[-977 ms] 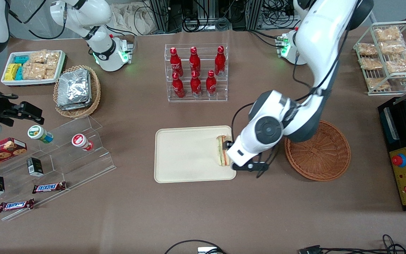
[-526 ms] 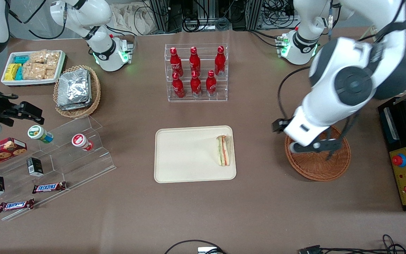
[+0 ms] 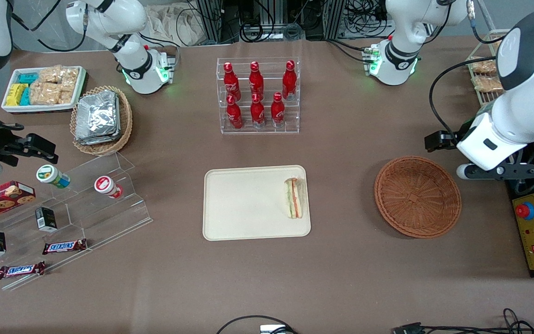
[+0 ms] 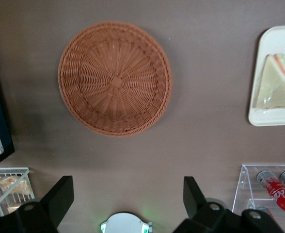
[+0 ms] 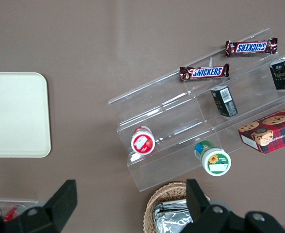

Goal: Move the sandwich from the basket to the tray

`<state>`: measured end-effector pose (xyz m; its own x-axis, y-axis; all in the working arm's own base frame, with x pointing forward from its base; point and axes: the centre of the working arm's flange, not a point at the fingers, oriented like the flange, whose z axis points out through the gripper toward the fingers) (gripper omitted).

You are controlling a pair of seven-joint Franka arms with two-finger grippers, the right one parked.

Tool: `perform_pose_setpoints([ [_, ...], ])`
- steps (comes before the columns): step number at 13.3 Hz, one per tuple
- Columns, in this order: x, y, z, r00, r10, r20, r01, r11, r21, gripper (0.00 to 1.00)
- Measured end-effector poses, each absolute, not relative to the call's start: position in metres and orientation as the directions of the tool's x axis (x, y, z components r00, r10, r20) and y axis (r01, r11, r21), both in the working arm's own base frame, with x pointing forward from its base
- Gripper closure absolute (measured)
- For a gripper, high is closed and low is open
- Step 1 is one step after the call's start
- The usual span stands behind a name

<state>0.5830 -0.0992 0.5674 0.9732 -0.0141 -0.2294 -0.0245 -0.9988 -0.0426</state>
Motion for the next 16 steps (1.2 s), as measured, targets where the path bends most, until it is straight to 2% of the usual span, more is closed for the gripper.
perform_pose_setpoints([
  [1,0.579,-0.097,0.560,0.970,-0.013,-0.243,-0.024,-0.999,-0.043,0.00],
  [5,0.566,-0.092,0.555,0.971,-0.014,-0.237,-0.023,-0.999,-0.036,0.00],
  [16,0.560,-0.074,0.565,0.982,-0.010,-0.187,-0.012,-1.000,-0.010,0.00],
])
